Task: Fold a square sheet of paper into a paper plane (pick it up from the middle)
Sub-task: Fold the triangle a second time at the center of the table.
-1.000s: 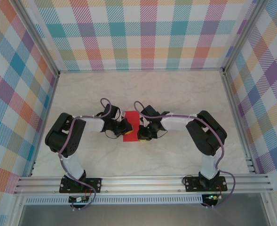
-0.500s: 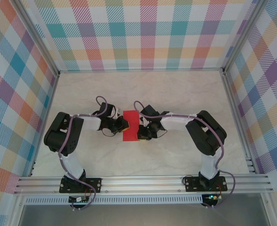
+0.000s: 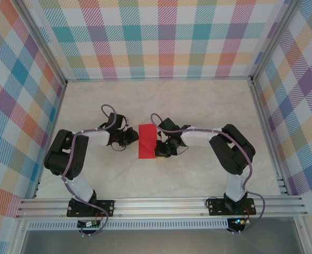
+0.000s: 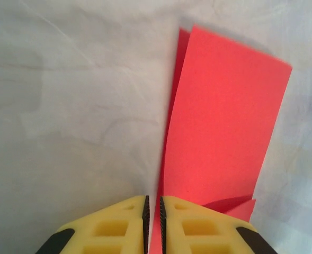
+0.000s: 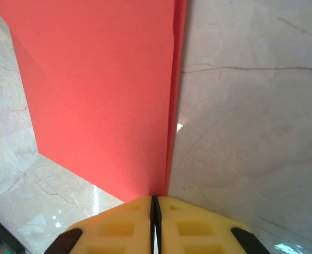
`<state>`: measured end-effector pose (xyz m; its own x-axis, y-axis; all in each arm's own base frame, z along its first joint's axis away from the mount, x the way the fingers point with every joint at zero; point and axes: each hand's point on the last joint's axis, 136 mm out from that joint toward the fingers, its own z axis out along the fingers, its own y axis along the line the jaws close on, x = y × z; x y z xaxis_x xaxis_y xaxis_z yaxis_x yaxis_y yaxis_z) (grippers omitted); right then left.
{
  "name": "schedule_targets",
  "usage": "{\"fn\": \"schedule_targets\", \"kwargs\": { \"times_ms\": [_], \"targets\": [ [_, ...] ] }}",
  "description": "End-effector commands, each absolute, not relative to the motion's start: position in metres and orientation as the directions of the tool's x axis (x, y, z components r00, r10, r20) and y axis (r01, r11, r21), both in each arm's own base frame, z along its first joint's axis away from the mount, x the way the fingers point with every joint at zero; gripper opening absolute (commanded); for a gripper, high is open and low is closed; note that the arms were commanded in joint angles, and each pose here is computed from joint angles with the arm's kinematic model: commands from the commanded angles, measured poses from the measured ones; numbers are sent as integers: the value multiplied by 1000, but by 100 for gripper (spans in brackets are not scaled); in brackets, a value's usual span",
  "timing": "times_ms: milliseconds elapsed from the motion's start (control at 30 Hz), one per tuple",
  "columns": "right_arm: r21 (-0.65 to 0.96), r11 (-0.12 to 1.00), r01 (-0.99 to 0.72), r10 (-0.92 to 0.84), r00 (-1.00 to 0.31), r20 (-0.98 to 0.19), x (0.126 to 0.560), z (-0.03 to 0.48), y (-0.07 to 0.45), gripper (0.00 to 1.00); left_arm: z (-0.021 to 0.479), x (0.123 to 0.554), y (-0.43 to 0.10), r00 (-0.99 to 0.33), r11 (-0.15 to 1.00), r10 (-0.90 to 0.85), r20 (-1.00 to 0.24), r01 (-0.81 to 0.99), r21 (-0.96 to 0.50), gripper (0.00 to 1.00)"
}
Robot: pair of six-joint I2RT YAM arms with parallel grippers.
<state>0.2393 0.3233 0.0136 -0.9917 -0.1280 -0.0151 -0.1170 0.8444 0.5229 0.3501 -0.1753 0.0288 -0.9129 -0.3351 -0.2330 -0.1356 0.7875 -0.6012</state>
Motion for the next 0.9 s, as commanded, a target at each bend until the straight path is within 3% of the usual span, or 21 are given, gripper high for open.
{"fn": "schedule_targets", "kwargs": {
  "times_ms": [0, 367, 867],
  "targets": [
    [418, 905, -76, -114, -991, 69, 220, -10, 297, 11, 49, 353, -157, -888, 819, -344, -306, -123, -561, 19],
    [574, 802, -167, -101, -984, -145, 254, 62, 332, 17, 67, 317, -202, -921, 733, -282, -270, -25, -680, 22],
    [550, 818, -169, -64, -977, -205, 267, 74, 329, 19, 47, 318, -241, -952, 689, -225, -205, -6, -725, 14]
  ]
}}
